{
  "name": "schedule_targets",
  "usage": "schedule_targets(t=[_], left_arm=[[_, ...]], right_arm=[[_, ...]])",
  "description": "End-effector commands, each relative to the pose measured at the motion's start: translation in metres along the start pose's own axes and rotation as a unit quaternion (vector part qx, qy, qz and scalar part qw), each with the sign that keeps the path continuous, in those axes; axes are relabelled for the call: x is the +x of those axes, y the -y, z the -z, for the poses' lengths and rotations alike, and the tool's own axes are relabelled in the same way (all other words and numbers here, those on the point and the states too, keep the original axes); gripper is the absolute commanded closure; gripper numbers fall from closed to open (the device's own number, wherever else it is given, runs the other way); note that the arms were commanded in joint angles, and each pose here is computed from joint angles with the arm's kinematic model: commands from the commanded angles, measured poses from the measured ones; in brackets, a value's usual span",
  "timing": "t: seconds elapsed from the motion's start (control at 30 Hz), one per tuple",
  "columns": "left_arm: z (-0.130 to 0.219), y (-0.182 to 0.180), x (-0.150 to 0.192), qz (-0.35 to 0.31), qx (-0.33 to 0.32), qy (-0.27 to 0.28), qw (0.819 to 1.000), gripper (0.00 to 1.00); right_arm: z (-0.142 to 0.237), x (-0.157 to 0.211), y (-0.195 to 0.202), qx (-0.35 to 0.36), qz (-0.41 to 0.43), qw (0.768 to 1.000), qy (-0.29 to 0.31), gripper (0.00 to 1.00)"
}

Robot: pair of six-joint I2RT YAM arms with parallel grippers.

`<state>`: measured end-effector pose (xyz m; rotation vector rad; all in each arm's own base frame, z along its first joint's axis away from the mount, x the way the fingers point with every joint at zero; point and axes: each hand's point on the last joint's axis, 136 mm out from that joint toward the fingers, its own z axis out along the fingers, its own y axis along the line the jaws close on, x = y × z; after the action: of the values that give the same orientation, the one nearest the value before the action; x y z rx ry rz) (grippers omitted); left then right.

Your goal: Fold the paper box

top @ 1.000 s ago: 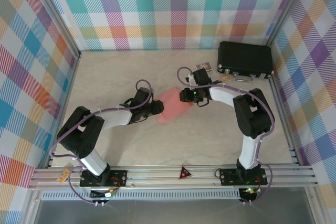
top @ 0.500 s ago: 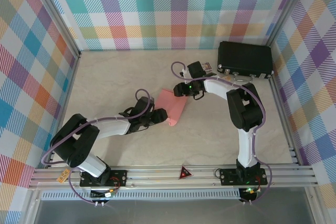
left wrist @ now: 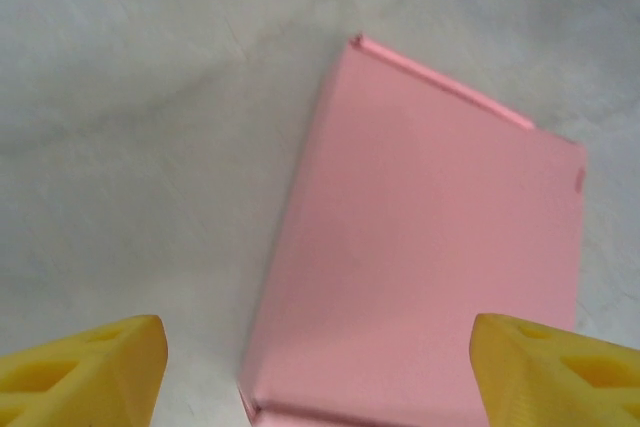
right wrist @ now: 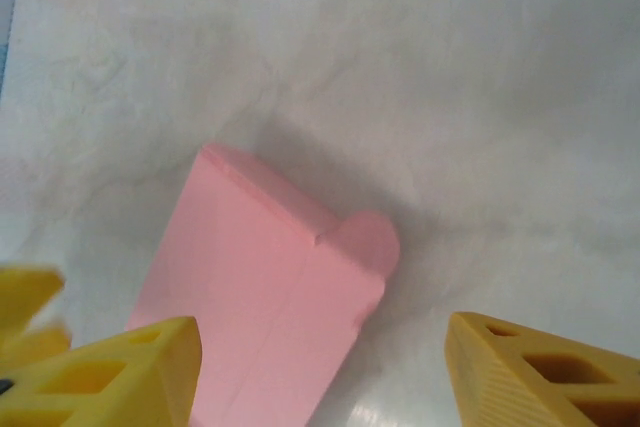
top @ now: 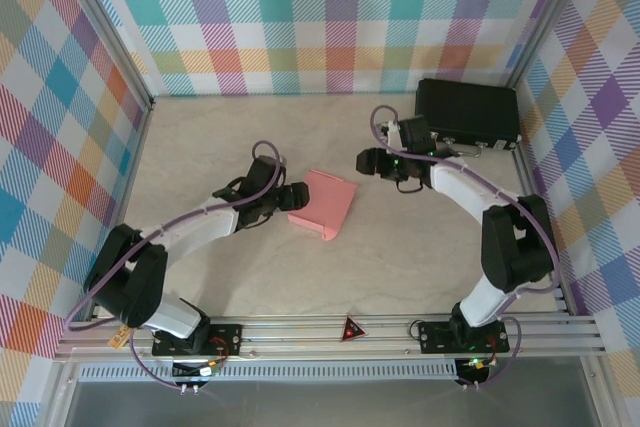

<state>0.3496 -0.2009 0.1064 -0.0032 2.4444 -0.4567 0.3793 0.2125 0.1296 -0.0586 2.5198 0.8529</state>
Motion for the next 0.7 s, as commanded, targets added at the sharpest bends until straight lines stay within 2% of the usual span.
schedule_targets(t=[0.0,0.2,0.3,0.67], left_arm=[[-0.017,-0.006,-0.006,-0.043,0.013,-0.032,0.998,0.25],[-0.047,0.004,-0.012,-0.048,0.063,-0.064,0.995,0.33],[-0.056,0.002,-0.011,-0.045,0.060,-0.070,0.995,0.38],[-0.067,-0.007,0.008,-0.025,0.054,-0.090,0.994,0.55]], right_arm=[[-0.006,0.037,-0.009,-0.061,-0.063,0.995,-0.037,0.36],[-0.014,0.071,-0.021,-0.128,-0.087,0.986,-0.059,0.36],[-0.025,0.082,-0.021,-0.138,-0.110,0.982,-0.062,0.36],[-0.063,0.089,-0.029,-0.182,-0.130,0.971,-0.080,0.38]])
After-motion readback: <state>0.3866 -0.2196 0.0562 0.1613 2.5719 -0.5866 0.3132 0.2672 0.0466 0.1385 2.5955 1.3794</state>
